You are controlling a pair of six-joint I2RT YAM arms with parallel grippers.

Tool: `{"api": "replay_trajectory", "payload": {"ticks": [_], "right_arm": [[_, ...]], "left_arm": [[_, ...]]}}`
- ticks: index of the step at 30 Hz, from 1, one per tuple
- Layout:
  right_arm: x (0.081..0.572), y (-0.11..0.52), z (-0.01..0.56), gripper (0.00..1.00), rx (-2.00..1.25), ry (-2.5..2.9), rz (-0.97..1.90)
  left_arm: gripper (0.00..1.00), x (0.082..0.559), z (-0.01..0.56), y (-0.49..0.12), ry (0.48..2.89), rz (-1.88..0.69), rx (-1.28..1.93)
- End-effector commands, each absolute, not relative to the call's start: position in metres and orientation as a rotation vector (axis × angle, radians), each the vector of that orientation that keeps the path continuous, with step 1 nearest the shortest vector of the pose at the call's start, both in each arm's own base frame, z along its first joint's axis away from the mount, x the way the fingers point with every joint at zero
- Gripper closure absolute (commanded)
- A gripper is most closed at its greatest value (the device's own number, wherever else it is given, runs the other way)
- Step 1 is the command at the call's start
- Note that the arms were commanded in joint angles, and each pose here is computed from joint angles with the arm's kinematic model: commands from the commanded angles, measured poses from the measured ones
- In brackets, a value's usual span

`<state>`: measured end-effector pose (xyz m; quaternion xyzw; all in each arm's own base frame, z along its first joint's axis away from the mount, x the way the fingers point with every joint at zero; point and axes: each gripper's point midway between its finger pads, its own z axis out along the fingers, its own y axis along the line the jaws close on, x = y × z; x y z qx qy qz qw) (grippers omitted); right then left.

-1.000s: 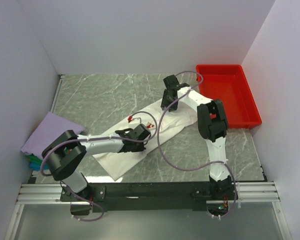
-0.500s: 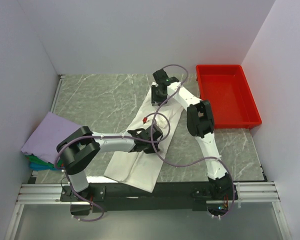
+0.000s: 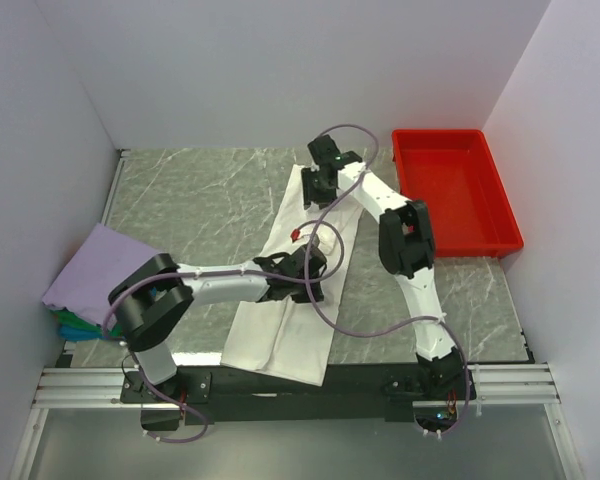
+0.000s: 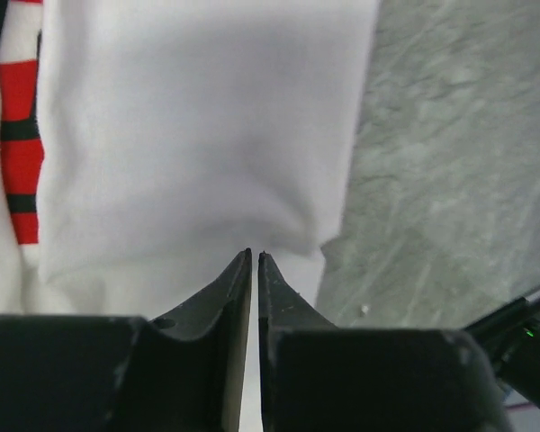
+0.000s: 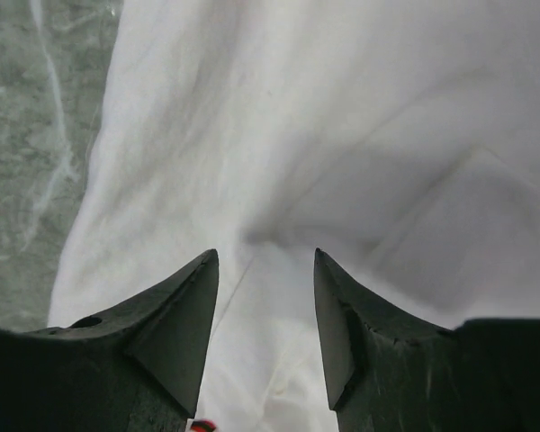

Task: Fold and stack the t-shirts
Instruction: Fold the tshirt

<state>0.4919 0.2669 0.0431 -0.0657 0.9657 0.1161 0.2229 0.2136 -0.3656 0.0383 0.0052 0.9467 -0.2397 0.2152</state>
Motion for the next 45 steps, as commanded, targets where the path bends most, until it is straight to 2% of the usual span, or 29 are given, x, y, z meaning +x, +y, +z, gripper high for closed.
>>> {"api": "replay_trajectory", "payload": {"ticks": [1,5,13,26,35,45], "right_arm": [[0.504,0.252,0.139,0.46,-0.069,2.486,0.404],[0.488,0.233,0.138,0.46,0.032,2.497,0.388],[0.459,0.214,0.087,0.48,0.093,2.599,0.329],[0.454,0.204,0.027,0.50,0.077,2.737,0.209],[0.491,0.200,0.010,0.50,0.068,2.751,0.187],[0.551,0.187,0.013,0.50,0.121,2.670,0.303]], "left_arm": [[0.87,0.226,0.088,-0.362,2.506,-0.746,0.038],[0.86,0.219,0.101,-0.340,2.484,-0.728,0.034],[0.89,0.194,0.066,-0.286,2.590,-0.538,0.021],[0.93,0.158,0.031,-0.272,2.710,-0.581,0.079],[0.94,0.172,0.024,-0.299,2.714,-0.620,0.111],[0.95,0.215,0.017,-0.345,2.710,-0.719,0.038]]}}
